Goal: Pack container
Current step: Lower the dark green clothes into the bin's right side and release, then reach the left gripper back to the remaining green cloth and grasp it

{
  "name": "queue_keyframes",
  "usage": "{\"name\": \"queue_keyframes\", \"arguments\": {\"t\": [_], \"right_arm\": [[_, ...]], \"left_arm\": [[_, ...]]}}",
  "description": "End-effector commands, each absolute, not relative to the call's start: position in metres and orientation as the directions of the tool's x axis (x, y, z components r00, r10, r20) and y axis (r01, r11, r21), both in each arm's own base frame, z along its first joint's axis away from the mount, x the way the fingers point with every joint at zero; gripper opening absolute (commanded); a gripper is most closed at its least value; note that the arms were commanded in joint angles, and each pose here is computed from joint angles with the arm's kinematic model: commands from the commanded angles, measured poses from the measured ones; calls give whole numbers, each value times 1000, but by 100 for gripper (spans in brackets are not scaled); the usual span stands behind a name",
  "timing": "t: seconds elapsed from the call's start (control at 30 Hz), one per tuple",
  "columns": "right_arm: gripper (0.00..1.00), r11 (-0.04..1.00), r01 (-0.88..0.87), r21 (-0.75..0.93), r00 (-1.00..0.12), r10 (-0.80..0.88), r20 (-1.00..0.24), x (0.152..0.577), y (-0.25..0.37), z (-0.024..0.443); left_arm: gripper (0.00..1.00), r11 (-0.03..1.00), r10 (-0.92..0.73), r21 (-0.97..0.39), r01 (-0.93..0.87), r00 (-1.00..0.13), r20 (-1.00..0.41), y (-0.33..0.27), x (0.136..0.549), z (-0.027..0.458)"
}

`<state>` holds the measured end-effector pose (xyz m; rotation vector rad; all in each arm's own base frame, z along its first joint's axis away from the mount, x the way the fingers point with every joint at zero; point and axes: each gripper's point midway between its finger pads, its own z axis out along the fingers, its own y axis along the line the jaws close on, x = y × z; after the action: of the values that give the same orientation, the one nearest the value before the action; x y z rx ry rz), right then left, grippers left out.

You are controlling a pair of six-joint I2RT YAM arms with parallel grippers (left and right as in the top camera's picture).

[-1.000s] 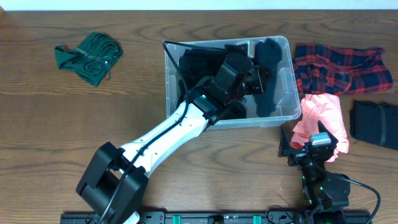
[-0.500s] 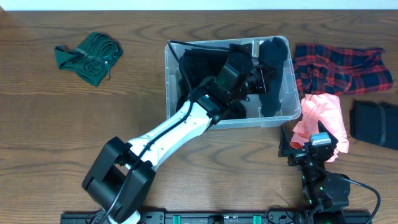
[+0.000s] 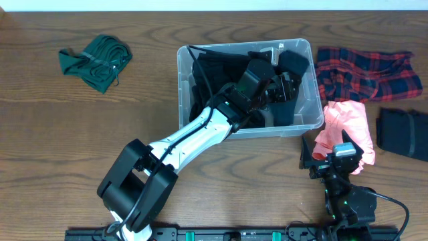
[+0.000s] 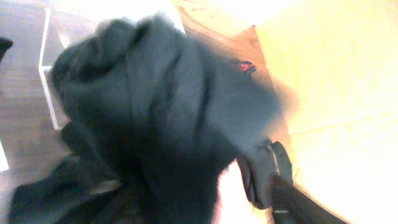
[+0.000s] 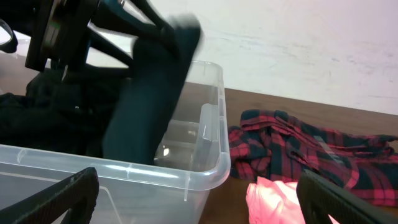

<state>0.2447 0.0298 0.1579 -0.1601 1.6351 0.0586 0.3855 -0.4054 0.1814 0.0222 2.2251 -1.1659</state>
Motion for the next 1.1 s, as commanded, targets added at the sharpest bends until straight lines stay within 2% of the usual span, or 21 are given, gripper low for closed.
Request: {"name": "queue_keyframes", "arguments": {"t": [0.0, 0.13, 0.3, 0.4, 0.57, 0.83, 0.97, 1.07], "right_arm": [[99, 990, -124, -65, -64, -74, -995, 245, 26, 157], [99, 990, -124, -65, -64, -74, -995, 245, 26, 157], [99, 990, -124, -65, -64, -74, -995, 245, 26, 157], [99, 990, -124, -65, -65, -74, -995, 245, 26, 157], [99, 990, -124, -65, -64, -74, -995, 245, 26, 157], [99, 990, -124, -65, -64, -74, -995, 245, 26, 157], [99, 990, -124, -65, -64, -74, -995, 245, 26, 157], [99, 990, -124, -65, -64, -74, -995, 245, 26, 157]], "left_arm": [[80, 590, -286, -747, 305, -787, -547, -409, 393, 200], [84, 594, -281, -741, 313, -783, -556, -408, 394, 200], [83, 622, -223, -681, 387, -746, -628, -406, 396, 200], [80, 657, -103, -559, 506, -674, -732, -405, 395, 197], [80, 705, 52, -397, 588, -601, -797, -384, 401, 186], [79, 828, -86, -398, 394, -612, -786, -258, 446, 234], [79, 865, -95, -337, 371, -539, -837, -197, 453, 273], [80, 903, -38, -230, 363, -466, -884, -154, 455, 294]]}}
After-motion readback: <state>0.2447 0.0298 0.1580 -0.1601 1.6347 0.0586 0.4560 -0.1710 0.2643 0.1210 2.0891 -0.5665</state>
